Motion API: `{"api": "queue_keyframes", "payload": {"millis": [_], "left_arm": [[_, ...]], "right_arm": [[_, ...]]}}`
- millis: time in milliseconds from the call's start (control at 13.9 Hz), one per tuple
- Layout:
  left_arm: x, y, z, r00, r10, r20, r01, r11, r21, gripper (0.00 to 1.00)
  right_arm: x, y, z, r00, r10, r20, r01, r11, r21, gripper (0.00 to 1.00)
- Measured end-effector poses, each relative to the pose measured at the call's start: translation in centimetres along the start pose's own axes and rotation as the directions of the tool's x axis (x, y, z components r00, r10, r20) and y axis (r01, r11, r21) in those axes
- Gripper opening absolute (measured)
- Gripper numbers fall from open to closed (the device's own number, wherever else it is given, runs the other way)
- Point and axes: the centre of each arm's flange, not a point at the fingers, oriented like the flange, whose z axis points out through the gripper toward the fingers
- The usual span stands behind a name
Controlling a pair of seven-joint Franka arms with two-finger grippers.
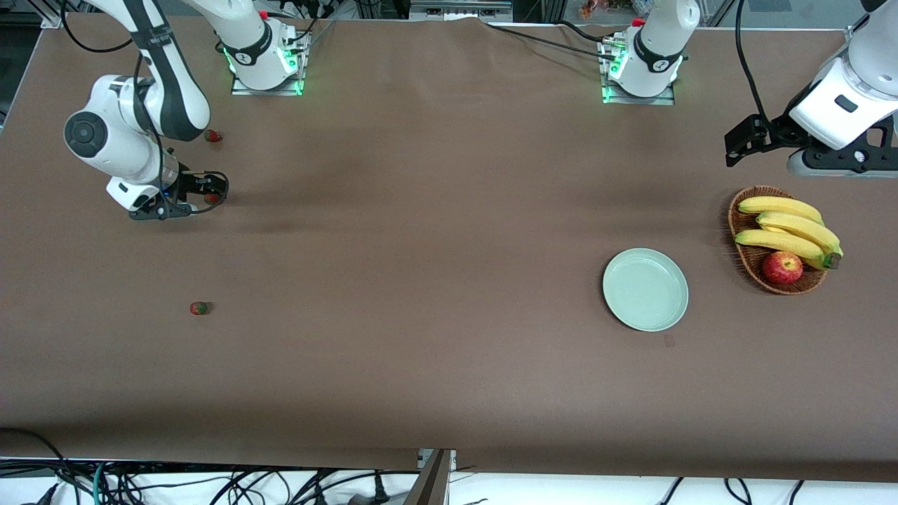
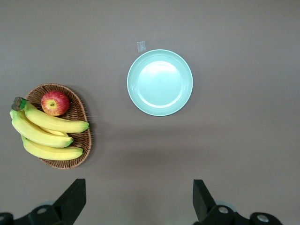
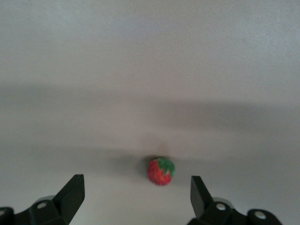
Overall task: Collect all strawberries into plate
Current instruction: 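Lower the right gripper onto the first strawberry and grasp it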
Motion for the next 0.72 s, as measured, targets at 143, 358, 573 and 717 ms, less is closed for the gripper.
{"api": "queue_keyframes", "payload": {"millis": [143, 358, 573, 717], "left_arm": [[0.0, 0.0, 0.0, 1.0, 0.0, 0.0, 0.0, 1.0, 0.0, 1.0], [0.0, 0.0, 0.0, 1.0, 0.001, 0.001, -0.001, 1.0, 0.0, 1.0], [-0.1, 0.1, 0.1, 1.0, 0.002, 0.009, -0.002, 1.0, -0.003, 1.0], [-0.2, 0.3, 0.1, 1.0, 0.004, 0.016, -0.004, 1.0, -0.003, 1.0]], "right_arm": [[-0.1, 1.3, 2.1, 1.0, -0.012, 0.015, 0.013, 1.0, -0.016, 0.99], [-1.2, 3.0, 4.6, 0.998, 0.006, 0.058, -0.005, 1.0, -0.014, 0.91], [-2.0, 3.0, 5.3, 0.997, 0.024, 0.073, -0.025, 1.0, 0.001, 0.86], [-2.1, 2.9, 5.4, 0.997, 0.03, 0.076, -0.03, 1.0, 0.005, 0.8]]}}
